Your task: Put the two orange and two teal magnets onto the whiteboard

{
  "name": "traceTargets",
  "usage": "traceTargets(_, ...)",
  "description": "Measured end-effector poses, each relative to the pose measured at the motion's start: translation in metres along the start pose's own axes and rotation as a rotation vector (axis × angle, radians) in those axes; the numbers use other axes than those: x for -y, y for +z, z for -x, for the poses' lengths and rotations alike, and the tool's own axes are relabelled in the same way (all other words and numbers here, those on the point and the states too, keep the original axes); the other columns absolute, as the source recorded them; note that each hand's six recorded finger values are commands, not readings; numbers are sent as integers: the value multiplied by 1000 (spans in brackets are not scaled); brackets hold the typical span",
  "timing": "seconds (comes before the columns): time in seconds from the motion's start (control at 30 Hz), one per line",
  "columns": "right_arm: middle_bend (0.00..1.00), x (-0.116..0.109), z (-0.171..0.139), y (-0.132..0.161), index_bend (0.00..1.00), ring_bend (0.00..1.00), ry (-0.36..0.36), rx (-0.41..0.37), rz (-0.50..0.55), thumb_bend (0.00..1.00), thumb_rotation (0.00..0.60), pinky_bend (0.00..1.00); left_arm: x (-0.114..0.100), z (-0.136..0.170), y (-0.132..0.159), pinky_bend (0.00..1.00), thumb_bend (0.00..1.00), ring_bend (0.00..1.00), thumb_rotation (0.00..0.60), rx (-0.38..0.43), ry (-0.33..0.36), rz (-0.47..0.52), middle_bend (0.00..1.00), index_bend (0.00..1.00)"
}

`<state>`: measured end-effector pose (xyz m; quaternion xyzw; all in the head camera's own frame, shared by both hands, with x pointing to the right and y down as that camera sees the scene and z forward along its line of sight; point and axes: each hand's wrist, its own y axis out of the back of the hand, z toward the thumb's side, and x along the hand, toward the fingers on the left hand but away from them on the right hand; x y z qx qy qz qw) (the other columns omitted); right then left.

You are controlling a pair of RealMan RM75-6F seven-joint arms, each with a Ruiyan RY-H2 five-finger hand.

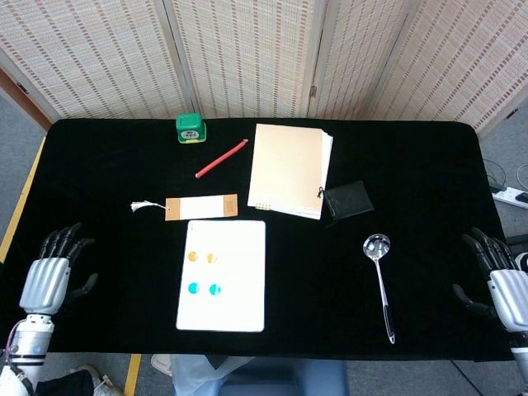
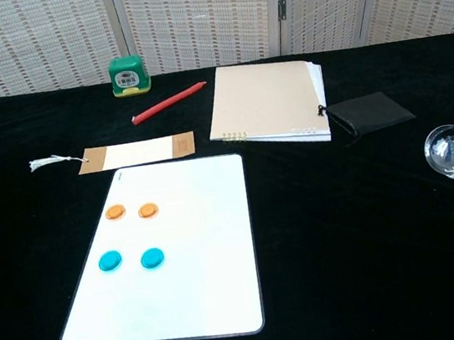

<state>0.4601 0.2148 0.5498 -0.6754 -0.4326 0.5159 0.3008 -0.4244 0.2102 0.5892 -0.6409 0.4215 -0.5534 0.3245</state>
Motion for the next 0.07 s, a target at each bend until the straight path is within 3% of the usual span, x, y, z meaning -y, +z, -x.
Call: traceTargets(0.07, 0, 0, -1, 2, 0, 0, -5, -7, 1, 372, 600, 0, -3, 11, -4, 0, 363, 0, 600, -5, 20, -1, 71, 277)
